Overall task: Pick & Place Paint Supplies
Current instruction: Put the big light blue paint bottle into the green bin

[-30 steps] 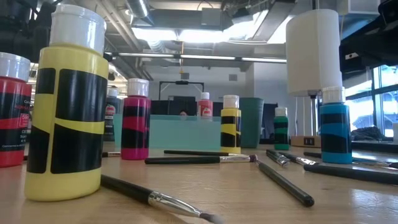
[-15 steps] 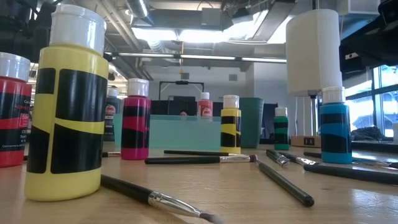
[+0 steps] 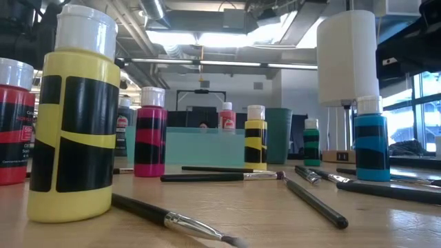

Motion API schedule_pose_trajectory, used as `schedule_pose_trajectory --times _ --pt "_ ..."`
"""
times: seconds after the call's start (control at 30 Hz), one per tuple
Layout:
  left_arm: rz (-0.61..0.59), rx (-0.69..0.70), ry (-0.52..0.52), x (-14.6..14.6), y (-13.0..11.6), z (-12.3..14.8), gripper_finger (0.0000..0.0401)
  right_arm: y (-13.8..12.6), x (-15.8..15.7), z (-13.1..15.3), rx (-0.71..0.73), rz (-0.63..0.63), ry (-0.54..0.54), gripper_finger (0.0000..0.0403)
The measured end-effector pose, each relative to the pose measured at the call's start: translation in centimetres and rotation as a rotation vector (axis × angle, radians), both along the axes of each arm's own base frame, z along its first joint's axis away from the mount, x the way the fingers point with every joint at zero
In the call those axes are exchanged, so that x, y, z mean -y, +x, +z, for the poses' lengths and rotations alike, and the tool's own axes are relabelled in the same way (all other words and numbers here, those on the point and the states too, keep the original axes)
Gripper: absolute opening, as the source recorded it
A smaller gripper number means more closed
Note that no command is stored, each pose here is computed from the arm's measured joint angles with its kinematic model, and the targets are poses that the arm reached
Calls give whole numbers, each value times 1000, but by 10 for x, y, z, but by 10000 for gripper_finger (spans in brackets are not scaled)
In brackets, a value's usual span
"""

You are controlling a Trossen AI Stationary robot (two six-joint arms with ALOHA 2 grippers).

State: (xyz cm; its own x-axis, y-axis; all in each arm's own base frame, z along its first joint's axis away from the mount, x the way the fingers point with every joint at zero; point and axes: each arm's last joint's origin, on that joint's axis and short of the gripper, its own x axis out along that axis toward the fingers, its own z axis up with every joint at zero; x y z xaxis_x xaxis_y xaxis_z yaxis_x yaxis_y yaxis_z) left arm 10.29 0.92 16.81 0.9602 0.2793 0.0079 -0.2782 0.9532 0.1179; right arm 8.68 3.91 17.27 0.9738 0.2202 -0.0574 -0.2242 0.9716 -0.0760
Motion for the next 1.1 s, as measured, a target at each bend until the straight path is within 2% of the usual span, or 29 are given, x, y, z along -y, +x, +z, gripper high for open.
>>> schedule_pose_trajectory --times 0.17,0.27,0.37,0.47,0.53,0.7,0.93,1.1 --pt "-8 70 -139 0 0 3 127 0 0 1 9 2 9 7" --pt "-30 104 -208 1 0 5 127 0 -1 1 -7 32 84 7" --pt "-56 113 -219 1 0 6 127 -1 -3 2 -31 89 170 7" --pt "-68 121 -223 2 0 6 127 -1 -4 2 -38 128 194 7" --pt "-64 126 -206 2 0 7 127 -1 -4 2 -35 136 196 7" --pt "-49 126 -76 1 0 10 127 -1 -4 2 -35 132 195 7" --pt "-15 190 -28 0 -2 17 127 0 -2 6 8 65 210 7" --pt "-11 238 -7 0 -3 22 127 0 -2 7 20 69 213 7"
